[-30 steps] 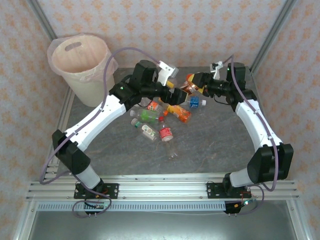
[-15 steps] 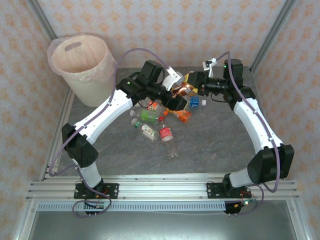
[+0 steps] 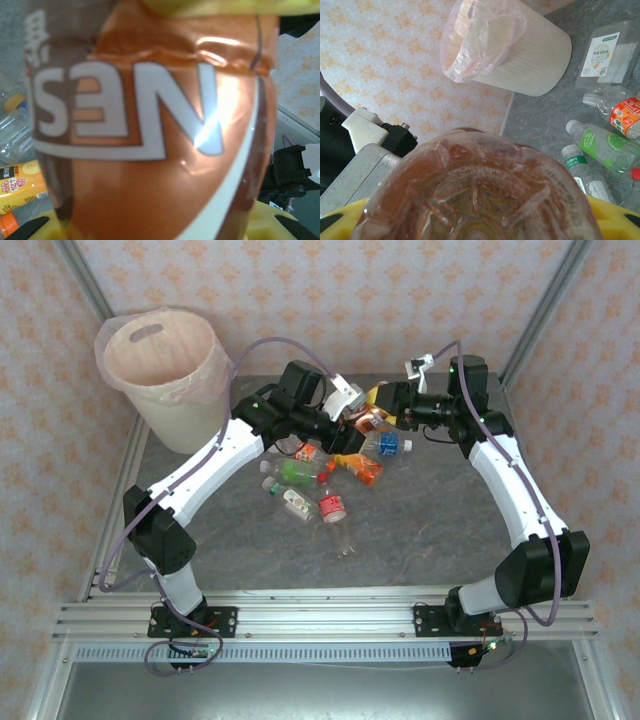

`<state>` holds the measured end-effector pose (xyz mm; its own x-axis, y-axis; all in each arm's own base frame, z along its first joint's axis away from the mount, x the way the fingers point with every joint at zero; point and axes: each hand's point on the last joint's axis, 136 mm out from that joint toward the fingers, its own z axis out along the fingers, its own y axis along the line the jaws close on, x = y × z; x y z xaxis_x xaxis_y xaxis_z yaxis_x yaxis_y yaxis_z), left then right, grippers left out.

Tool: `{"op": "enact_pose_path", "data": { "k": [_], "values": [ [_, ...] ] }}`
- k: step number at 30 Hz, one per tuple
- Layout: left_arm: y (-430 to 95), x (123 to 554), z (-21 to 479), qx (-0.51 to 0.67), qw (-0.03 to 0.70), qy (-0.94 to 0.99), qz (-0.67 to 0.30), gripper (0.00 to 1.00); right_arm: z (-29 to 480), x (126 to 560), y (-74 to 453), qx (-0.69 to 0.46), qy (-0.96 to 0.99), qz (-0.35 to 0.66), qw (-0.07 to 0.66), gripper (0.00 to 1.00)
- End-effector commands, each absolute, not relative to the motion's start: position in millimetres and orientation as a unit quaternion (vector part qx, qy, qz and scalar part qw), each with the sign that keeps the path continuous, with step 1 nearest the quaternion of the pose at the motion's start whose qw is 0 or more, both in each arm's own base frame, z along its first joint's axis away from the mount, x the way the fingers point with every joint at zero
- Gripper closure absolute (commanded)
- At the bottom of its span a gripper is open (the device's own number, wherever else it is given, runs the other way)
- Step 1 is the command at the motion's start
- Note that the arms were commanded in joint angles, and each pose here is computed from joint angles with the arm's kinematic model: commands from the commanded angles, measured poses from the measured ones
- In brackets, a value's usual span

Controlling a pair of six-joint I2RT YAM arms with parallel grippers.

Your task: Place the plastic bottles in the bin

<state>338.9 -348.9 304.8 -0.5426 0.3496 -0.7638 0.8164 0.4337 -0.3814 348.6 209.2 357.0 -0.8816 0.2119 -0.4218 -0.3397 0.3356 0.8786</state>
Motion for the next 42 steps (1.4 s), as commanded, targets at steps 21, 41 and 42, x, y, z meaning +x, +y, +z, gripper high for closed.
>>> {"op": "enact_pose_path", "data": {
  "k": [21,41,42],
  "values": [
    [-298.5,395.4,327.1,0.202,0.402,0.825,-0.343,1.00,368.3,365.9,177.2,0.027,0.775,0.503,0.380,0.01],
    [-135.8,456.8,366.3,-0.155,0.542,0.826,-0.029,1.00,292.0,357.4,79.1,0.056,0.866,0.177,0.465,0.01],
    [-126.1,457.2,370.8,-0.168,0.547,0.820,-0.016,1.00,292.0,357.5,77.0,0.051,0.864,0.169,0.471,0.01]
  ]
}}
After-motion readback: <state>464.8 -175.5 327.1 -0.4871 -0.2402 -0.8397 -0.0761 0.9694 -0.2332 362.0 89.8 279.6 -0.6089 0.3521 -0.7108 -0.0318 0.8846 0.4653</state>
